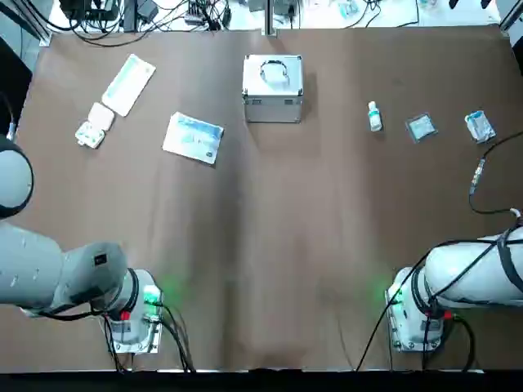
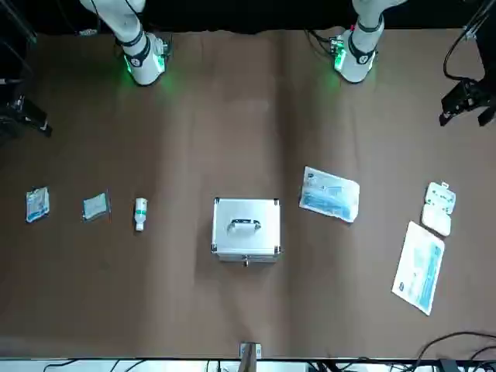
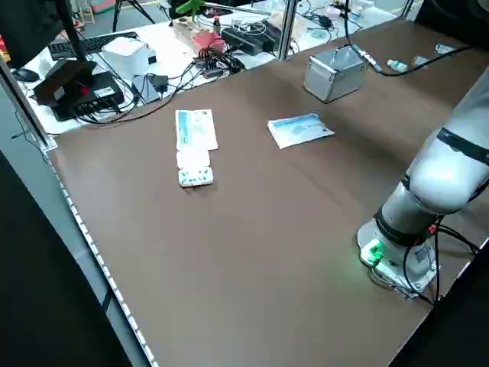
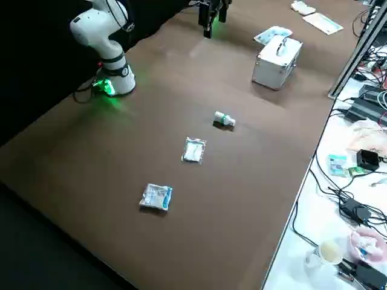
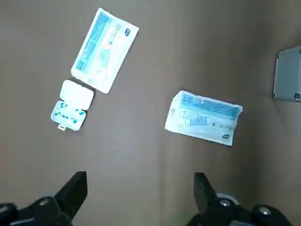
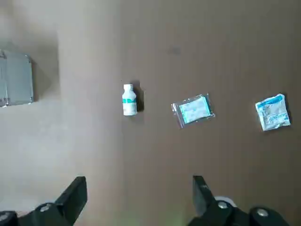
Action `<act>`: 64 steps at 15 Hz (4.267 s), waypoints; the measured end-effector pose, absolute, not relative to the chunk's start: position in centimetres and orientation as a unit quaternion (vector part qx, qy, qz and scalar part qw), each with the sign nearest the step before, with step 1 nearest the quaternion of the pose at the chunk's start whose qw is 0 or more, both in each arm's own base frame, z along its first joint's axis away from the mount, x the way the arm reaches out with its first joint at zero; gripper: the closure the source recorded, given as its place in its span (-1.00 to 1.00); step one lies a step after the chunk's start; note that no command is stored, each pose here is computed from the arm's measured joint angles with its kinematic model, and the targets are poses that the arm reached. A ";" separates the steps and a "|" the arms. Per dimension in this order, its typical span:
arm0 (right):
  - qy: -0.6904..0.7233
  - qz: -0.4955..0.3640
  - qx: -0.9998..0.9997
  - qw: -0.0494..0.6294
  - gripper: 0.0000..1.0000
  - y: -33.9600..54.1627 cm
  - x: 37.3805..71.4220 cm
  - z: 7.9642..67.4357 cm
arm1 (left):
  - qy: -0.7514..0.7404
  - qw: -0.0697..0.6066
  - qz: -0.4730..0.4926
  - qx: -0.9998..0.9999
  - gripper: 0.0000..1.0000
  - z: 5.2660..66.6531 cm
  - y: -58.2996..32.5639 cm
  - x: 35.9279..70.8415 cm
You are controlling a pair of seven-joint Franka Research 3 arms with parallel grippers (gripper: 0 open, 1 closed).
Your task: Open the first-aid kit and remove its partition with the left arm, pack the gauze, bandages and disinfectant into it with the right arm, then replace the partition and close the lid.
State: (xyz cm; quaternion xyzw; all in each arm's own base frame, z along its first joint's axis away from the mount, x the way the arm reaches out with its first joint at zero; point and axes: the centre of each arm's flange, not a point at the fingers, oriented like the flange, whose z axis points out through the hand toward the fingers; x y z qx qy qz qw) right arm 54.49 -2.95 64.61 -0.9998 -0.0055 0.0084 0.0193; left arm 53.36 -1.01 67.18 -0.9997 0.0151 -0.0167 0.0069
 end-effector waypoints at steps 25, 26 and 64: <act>0.070 0.045 -0.994 0.076 -0.97 8.4 64.3 47.6 | -0.121 0.010 0.087 -0.989 -1.00 59.9 -16.6 53.7; 0.103 0.044 -0.990 0.086 -0.97 8.7 65.1 46.3 | -0.134 0.007 0.091 -0.987 -1.00 59.5 -17.9 53.5; 0.524 0.155 -0.808 0.222 -0.68 31.3 71.0 19.9 | -0.673 -0.136 0.001 -0.727 -1.00 39.5 -49.0 58.9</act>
